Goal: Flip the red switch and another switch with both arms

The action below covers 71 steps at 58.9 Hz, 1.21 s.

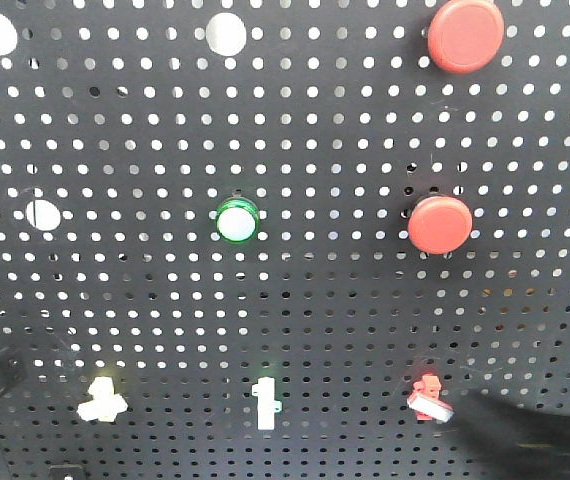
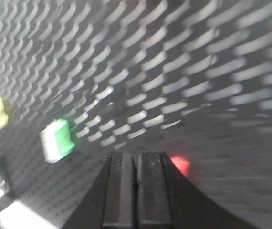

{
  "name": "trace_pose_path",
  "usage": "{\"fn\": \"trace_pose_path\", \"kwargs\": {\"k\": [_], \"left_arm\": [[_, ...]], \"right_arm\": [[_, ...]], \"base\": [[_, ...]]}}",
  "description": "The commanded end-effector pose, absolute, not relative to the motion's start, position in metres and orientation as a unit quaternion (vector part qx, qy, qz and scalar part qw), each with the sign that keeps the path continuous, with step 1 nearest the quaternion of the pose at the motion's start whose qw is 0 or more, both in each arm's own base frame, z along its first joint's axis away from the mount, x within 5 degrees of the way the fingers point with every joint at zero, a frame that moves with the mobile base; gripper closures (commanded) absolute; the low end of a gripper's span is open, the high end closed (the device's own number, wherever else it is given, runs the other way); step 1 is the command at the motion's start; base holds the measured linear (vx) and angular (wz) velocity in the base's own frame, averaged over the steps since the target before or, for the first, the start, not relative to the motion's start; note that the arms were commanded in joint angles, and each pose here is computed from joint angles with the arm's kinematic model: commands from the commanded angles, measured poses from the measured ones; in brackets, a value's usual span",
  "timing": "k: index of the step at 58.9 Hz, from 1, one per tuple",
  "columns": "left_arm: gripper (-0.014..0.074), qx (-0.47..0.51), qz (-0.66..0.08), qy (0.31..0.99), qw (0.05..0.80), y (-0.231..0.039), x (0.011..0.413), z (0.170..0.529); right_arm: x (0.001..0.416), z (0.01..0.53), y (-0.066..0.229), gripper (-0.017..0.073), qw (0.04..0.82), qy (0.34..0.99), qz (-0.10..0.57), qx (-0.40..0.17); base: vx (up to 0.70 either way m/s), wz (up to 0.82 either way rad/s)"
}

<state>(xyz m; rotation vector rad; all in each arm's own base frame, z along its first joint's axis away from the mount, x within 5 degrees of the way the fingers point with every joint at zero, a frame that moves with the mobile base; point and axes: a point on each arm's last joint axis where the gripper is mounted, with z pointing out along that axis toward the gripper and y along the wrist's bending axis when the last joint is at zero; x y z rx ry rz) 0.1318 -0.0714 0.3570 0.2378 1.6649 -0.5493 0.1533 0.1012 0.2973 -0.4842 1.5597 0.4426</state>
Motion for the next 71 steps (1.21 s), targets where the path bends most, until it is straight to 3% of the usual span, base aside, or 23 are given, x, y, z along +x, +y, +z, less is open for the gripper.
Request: {"fn": "trace_pose_path", "kwargs": {"k": [1, 28, 56, 71], "left_arm": [[0.0591, 0.094, -0.255, 0.687, 0.673, -0.071, 0.131, 0.377], [0.0591, 0.095, -0.255, 0.688, 0.673, -0.071, 0.131, 0.377], [0.0591, 0.096, -0.252, 0.696, 0.665, -0.073, 0.135, 0.373], [0.0591, 0.096, -0.252, 0.698, 0.663, -0.073, 0.135, 0.373]], "right_arm": [[0.162, 0.315, 0.107, 0.0566, 0.712, 0.639, 0.217, -0.194], [0.173, 0.307, 0.114, 0.0566, 0.713, 0.639, 0.222, -0.183], [0.178, 0.276, 0.117, 0.0566, 0.602, 0.746, 0.229, -0.169], [0.162, 0.303, 0.107, 0.0566, 0.657, 0.694, 0.246, -0.161]], "base": [[0.00, 0.00], [0.00, 0.00], [0.00, 0.00], [0.00, 0.00]]}}
